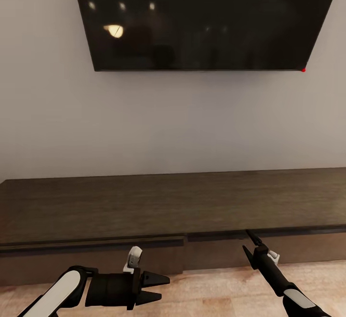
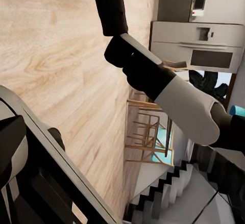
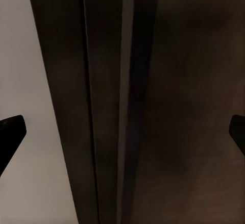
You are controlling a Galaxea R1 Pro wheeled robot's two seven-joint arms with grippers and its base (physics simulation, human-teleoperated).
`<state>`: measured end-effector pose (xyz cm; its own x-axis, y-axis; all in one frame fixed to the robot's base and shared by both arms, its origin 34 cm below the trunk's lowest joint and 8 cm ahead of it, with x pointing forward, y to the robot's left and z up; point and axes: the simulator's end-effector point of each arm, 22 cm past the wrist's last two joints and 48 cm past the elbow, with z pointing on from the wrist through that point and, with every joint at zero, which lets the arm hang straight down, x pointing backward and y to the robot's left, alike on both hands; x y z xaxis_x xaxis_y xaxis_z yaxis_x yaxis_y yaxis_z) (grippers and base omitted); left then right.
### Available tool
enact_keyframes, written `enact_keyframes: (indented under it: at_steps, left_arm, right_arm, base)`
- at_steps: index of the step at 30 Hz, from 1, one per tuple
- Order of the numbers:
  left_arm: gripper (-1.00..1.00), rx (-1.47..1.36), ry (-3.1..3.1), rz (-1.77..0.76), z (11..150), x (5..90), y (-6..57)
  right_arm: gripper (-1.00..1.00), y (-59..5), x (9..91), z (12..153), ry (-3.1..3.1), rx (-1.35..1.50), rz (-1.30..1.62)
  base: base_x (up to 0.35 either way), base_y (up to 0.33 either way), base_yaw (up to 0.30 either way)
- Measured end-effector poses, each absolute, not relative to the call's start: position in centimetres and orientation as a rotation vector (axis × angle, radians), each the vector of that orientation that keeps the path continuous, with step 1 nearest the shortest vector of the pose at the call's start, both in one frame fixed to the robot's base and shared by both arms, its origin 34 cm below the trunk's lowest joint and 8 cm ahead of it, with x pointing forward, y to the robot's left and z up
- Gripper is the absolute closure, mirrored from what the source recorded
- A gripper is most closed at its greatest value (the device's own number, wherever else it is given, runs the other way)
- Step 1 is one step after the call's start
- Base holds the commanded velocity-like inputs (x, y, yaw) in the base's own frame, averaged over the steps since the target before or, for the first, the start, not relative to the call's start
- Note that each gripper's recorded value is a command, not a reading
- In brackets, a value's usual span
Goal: Place each of the two pumpkins and all three candles from the living room inside a cabinet in the living room (use any cabinet), then make sure every cabinet is closed, and position the cauldron so it is next to a table in the living room.
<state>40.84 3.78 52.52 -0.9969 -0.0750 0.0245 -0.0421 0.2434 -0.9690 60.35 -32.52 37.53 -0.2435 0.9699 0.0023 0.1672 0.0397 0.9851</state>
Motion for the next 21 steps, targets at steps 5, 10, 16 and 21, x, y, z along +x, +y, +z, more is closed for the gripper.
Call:
enact_keyframes:
  at_steps: [5,10,16,21]
  left_arm:
    - [-1.0,-0.116,2.456,-1.912,52.51,40.84,3.79]
    - [-1.0,-0.116,2.456,-1.912,52.52,40.84,3.79]
    - [-1.0,-0.116,2.456,-1.912,52.52,40.84,3.79]
    - [-1.0,-0.116,2.456,-1.913,52.52,40.84,3.78]
  right_arm:
    - [-1.0,-32.52,60.34,37.5,1.531,1.195,1.287]
    - [-1.0,-32.51,60.34,37.49,1.532,1.195,1.287]
    - [-1.0,-32.53,60.34,37.49,1.531,1.195,1.286]
    - [-1.0,-32.56,60.35,37.49,1.531,1.194,1.283]
  base:
    - [0.0,0.0,0.0]
    - [0.0,0.0,0.0]
    - [0.0,0.0,0.0]
    - [0.0,0.0,0.0]
